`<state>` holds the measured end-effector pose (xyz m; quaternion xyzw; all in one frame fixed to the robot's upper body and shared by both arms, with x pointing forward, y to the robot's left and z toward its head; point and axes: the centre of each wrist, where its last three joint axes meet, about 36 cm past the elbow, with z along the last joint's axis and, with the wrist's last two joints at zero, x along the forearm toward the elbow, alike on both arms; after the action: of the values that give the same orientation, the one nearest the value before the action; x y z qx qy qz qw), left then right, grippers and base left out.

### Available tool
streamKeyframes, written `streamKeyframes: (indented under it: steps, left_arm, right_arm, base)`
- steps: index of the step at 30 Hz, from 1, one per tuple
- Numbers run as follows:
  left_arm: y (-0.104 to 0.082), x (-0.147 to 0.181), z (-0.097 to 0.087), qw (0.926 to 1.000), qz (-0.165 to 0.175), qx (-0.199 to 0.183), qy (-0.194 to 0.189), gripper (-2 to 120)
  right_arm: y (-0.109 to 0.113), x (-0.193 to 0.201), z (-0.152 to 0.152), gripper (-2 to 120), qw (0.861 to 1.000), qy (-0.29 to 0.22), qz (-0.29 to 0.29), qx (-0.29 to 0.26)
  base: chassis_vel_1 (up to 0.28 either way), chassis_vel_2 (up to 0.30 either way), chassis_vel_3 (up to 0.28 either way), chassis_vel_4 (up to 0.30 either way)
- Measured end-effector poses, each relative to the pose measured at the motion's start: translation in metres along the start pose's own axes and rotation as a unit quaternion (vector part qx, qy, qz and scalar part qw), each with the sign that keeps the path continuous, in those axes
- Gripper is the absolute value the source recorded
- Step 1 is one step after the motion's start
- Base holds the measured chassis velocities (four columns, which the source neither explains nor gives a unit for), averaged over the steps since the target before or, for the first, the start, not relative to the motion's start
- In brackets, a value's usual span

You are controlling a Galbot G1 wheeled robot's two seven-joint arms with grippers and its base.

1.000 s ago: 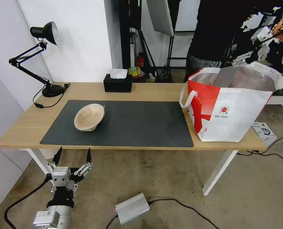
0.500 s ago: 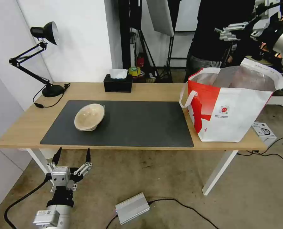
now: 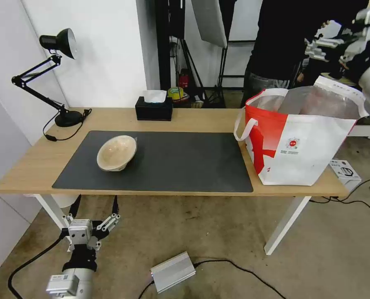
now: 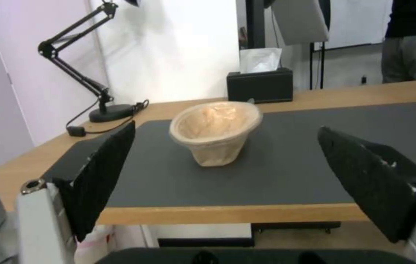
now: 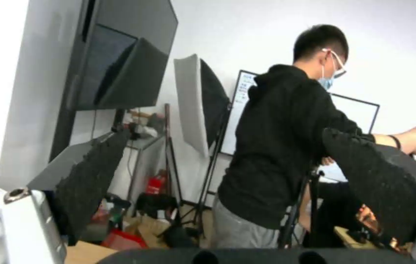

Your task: Pick up the trash from the table and place it into the takeout bag.

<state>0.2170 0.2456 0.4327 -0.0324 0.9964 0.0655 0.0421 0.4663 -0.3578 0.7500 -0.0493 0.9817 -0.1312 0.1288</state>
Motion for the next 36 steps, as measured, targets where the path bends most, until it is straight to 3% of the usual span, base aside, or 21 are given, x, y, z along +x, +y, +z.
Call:
streamKeyframes:
  steps: [12, 17, 29, 36]
  left_arm:
    - [0.002, 0.002, 0.002, 1.0, -0.008, -0.001, 0.0, 100]
    - [0.002, 0.003, 0.003, 0.9999, -0.013, -0.005, 0.002, 100]
    - [0.004, 0.006, 0.006, 0.9996, -0.025, -0.01, 0.006, 100]
    - [0.004, 0.007, 0.008, 0.9996, -0.025, -0.012, 0.009, 100]
  right_arm:
    - [0.011, 0.011, 0.034, 100, 0.999, -0.025, 0.04, 0.014]
    - [0.028, 0.022, 0.059, 100, 0.999, -0.032, 0.042, 0.009]
    - [0.128, 0.115, 0.104, 100, 0.999, -0.014, 0.006, -0.048]
    - [0.158, 0.153, 0.13, 100, 0.999, 0.015, 0.009, -0.05]
  base:
    - [0.0, 0.0, 0.0, 0.0]
    - [0.0, 0.0, 0.0, 0.0]
    - [0.0, 0.0, 0.0, 0.0]
    - [0.0, 0.0, 0.0, 0.0]
